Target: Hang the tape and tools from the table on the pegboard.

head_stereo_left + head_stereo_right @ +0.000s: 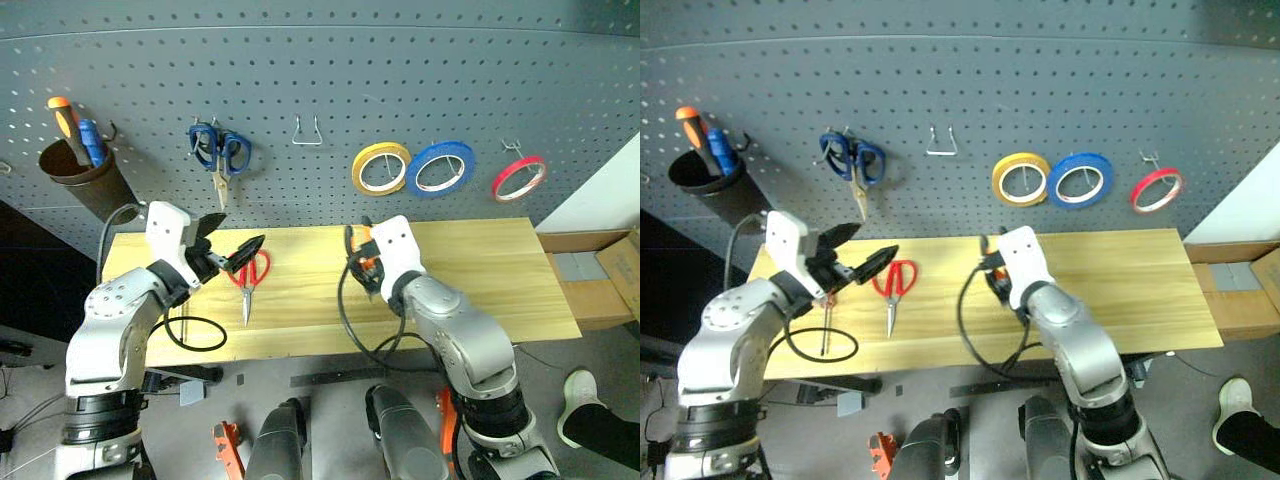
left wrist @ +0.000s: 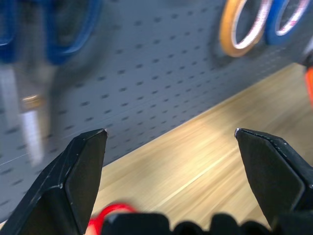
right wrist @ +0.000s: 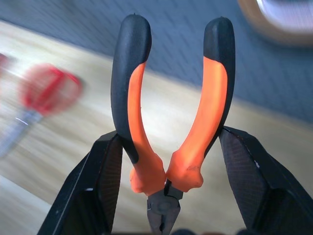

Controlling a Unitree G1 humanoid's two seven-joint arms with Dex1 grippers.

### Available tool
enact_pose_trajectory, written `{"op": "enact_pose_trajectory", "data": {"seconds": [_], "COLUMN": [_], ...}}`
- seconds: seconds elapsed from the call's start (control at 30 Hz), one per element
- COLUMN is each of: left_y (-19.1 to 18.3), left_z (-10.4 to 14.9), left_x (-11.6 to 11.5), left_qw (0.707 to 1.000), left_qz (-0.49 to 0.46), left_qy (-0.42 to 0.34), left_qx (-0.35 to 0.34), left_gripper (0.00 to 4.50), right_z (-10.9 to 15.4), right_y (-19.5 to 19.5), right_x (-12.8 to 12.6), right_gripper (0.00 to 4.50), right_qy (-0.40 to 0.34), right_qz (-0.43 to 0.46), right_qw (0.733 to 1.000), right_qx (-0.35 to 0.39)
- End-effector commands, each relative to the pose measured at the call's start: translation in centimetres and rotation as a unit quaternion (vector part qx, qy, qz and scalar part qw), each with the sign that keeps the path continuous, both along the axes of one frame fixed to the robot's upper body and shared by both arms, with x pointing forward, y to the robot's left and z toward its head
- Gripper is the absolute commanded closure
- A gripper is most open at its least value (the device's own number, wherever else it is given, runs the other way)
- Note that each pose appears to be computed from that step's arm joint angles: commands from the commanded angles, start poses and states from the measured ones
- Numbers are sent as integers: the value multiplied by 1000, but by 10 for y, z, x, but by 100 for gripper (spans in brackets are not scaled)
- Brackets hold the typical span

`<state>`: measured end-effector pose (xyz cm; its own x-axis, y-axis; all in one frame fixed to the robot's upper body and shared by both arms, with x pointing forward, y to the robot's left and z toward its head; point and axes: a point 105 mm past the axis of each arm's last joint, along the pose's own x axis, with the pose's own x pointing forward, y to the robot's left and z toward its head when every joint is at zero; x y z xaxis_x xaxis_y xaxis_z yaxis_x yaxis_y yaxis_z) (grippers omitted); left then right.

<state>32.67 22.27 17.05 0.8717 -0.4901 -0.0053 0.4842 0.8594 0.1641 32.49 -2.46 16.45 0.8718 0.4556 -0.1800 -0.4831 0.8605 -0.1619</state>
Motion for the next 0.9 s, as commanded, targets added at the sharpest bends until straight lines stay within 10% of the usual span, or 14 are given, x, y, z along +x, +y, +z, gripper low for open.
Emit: {"op": "enact_pose_trajectory", "data": {"seconds": [0.03, 0.5, 0.9], "left_y": [10, -10, -39], "left_z": [20, 41, 59], "left_x": [-9, -16, -2], "left_qw": [999, 997, 992], "left_qz": [6, -32, -79], "left_qy": [-47, -72, -101], "left_qx": [10, -24, -17], "left_gripper": [0, 0, 0], "right_z": [51, 191, 201], "right_y": [14, 37, 39], "right_x": [-1, 33, 55], "right_gripper": [192, 193, 193], "right_qy": [-88, -245, -290], "right_qz": [18, 42, 19], "right_qw": [996, 961, 951], "right_qx": [29, 124, 104]}}
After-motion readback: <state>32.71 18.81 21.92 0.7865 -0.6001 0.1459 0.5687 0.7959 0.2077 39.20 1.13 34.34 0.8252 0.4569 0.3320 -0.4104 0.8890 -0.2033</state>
